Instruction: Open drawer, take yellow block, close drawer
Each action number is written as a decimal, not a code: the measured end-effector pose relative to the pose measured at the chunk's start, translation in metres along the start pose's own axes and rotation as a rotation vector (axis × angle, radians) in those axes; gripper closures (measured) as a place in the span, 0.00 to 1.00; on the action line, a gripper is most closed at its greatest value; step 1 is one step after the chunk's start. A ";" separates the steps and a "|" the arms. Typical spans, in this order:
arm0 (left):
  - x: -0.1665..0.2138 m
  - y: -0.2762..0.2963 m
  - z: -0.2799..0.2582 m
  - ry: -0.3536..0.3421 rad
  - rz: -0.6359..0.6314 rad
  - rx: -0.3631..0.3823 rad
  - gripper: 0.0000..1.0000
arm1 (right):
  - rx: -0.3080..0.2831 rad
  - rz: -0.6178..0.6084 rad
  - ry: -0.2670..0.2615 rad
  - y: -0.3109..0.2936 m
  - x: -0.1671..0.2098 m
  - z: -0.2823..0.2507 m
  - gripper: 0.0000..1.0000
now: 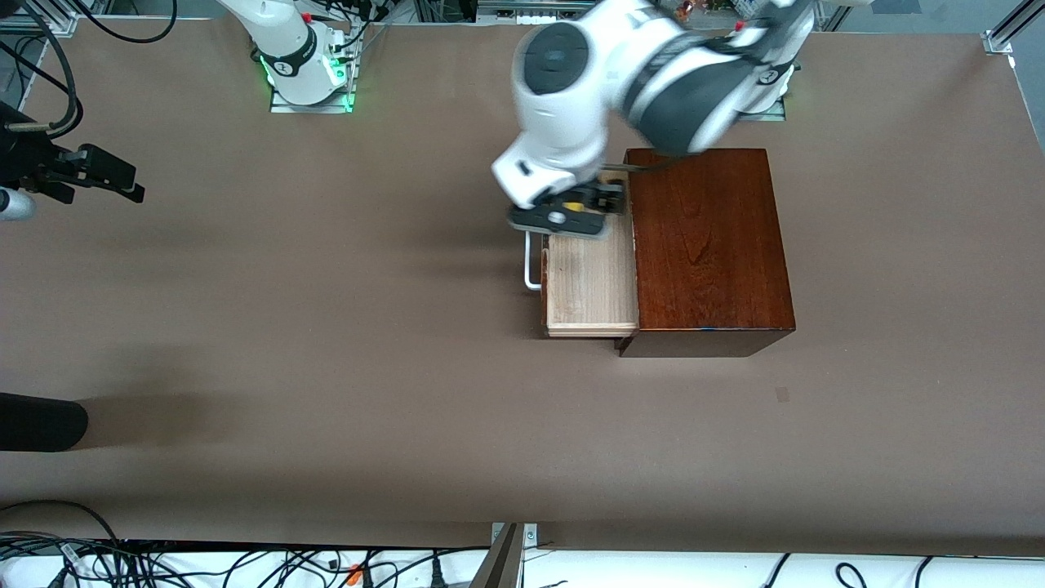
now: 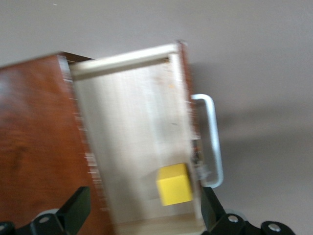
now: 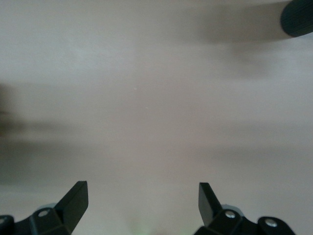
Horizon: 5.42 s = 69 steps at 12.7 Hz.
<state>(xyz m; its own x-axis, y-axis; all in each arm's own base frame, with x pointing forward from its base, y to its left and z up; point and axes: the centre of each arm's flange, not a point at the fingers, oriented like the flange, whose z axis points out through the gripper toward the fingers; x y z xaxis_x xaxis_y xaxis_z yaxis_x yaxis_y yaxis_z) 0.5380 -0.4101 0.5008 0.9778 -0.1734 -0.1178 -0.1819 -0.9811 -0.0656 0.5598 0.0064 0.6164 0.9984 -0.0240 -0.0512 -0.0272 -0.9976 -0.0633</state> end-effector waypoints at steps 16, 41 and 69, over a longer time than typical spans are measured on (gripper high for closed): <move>-0.021 -0.331 -0.072 -0.064 0.208 -0.101 0.00 | 0.064 1.306 0.078 -0.495 -0.140 0.169 0.00; -0.081 -0.378 -0.079 0.036 0.048 -0.067 0.00 | 0.032 1.495 0.068 -0.581 -0.138 0.344 0.44; -0.087 -0.348 -0.086 -0.010 0.059 -0.065 0.00 | -0.120 0.119 -0.058 0.126 0.070 0.201 0.44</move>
<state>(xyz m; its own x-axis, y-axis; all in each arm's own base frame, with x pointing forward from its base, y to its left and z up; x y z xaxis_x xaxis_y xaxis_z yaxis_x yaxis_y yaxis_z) 0.5254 -0.0607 0.6188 0.9643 -0.2309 -0.1297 -0.2321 -0.9727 0.0066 0.6158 -0.1085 0.4041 0.9838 -0.1419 -0.1092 -0.1352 -0.9886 0.0661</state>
